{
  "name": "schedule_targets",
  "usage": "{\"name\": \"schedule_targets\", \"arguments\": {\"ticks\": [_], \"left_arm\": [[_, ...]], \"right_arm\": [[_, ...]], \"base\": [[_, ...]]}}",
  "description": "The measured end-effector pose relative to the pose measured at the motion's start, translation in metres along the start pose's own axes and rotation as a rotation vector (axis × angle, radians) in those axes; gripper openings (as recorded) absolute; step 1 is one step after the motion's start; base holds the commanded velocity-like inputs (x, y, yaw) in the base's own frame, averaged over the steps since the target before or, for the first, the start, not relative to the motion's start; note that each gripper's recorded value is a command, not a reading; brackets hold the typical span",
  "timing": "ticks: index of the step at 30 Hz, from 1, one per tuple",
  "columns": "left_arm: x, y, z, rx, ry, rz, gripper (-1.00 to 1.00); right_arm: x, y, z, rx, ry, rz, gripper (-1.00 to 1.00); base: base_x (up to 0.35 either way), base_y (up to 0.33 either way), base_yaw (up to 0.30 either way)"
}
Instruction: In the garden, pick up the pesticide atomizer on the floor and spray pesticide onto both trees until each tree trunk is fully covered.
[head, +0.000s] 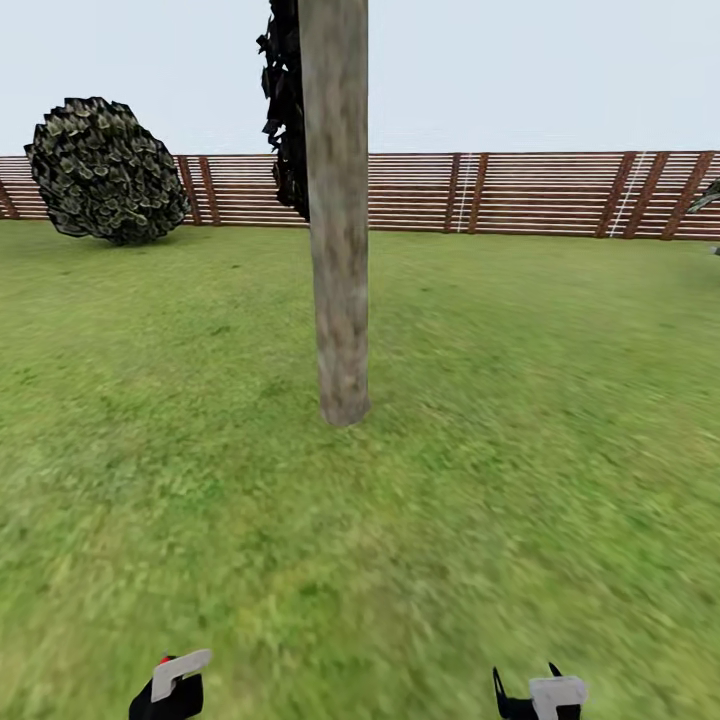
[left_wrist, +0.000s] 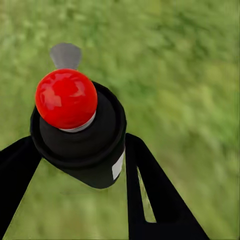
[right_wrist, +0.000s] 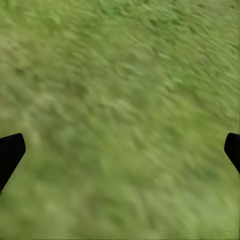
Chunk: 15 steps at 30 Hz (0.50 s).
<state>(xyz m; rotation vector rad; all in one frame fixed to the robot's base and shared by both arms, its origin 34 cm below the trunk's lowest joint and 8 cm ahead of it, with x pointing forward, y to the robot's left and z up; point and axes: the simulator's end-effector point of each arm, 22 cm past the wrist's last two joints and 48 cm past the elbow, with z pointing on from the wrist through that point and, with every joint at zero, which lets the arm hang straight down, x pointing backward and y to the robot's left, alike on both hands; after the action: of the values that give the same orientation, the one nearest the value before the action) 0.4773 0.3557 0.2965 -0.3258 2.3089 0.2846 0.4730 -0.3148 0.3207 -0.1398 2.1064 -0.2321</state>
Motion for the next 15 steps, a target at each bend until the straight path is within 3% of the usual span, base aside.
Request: {"name": "schedule_targets", "arguments": {"ticks": [9,15], "left_arm": [[0.0005,0.0013,-0.0001,-0.006,0.001,0.002,-1.00],[0.0005,0.0011,-0.0002,-0.006,0.001,0.001,-1.00]], "right_arm": [[-0.0001,0.0006,0.0000,-0.001,0.000,0.001,1.00],[-0.0006,0.0006,0.0002,-0.001,-0.001,0.001,1.00]], "base": [[0.338,0.000,0.007],[0.337,0.000,0.176]]}}
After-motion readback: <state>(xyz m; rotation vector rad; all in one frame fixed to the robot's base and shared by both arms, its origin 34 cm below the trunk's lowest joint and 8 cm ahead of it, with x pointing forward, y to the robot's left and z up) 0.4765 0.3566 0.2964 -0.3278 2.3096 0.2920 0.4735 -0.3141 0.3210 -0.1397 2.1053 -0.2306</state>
